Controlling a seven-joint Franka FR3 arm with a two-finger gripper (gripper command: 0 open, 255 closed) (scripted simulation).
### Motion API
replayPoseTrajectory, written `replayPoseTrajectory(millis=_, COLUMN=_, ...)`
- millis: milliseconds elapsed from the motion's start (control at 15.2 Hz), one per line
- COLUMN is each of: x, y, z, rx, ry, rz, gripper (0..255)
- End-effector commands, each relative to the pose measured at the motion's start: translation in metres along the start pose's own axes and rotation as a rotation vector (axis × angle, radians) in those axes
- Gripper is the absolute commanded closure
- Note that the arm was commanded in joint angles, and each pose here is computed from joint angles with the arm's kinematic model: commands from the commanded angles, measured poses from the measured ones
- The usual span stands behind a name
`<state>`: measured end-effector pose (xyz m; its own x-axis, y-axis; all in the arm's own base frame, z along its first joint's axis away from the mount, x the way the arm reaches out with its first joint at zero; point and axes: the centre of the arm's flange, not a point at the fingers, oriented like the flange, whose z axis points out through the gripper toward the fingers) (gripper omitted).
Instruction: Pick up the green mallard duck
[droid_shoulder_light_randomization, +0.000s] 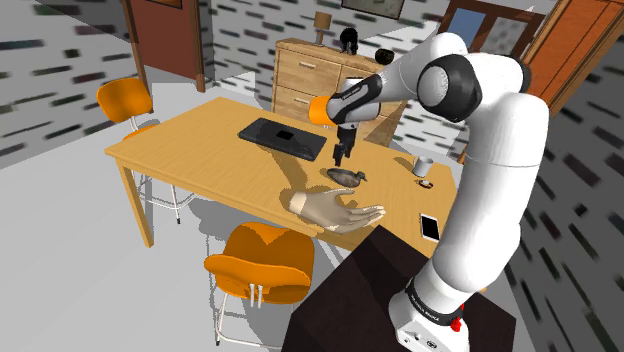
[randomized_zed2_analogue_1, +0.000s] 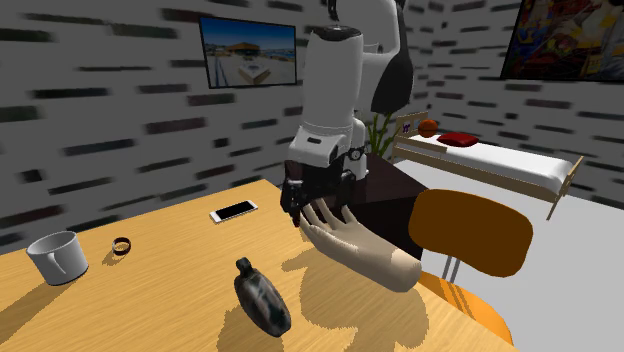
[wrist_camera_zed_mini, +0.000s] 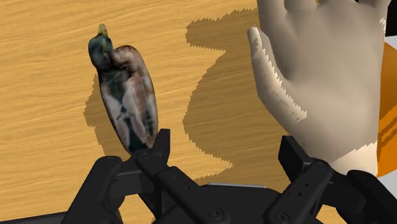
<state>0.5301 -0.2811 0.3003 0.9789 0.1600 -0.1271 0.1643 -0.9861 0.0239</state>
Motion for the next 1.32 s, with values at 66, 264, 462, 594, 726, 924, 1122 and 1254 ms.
replayPoseTrajectory(millis=66, x=0.021, y=0.027, z=0.025, rx=0.001, ry=-0.007, rz=-0.003, gripper=0)
replayPoseTrajectory(millis=264, x=0.04, y=0.053, z=0.05, rx=0.001, ry=-0.014, rz=-0.006, gripper=0)
replayPoseTrajectory(millis=462, x=0.058, y=0.078, z=0.075, rx=0.002, ry=-0.022, rz=-0.009, gripper=0)
replayPoseTrajectory(millis=594, x=0.071, y=0.095, z=0.091, rx=0.003, ry=-0.026, rz=-0.011, gripper=0)
replayPoseTrajectory(millis=726, x=0.083, y=0.112, z=0.108, rx=0.003, ry=-0.031, rz=-0.012, gripper=0)
replayPoseTrajectory(millis=924, x=0.088, y=0.117, z=0.124, rx=0.003, ry=-0.033, rz=-0.013, gripper=0)
replayPoseTrajectory(millis=1122, x=0.09, y=0.117, z=0.139, rx=0.003, ry=-0.033, rz=-0.013, gripper=0)
replayPoseTrajectory(millis=1254, x=0.091, y=0.116, z=0.15, rx=0.003, ry=-0.033, rz=-0.013, gripper=0)
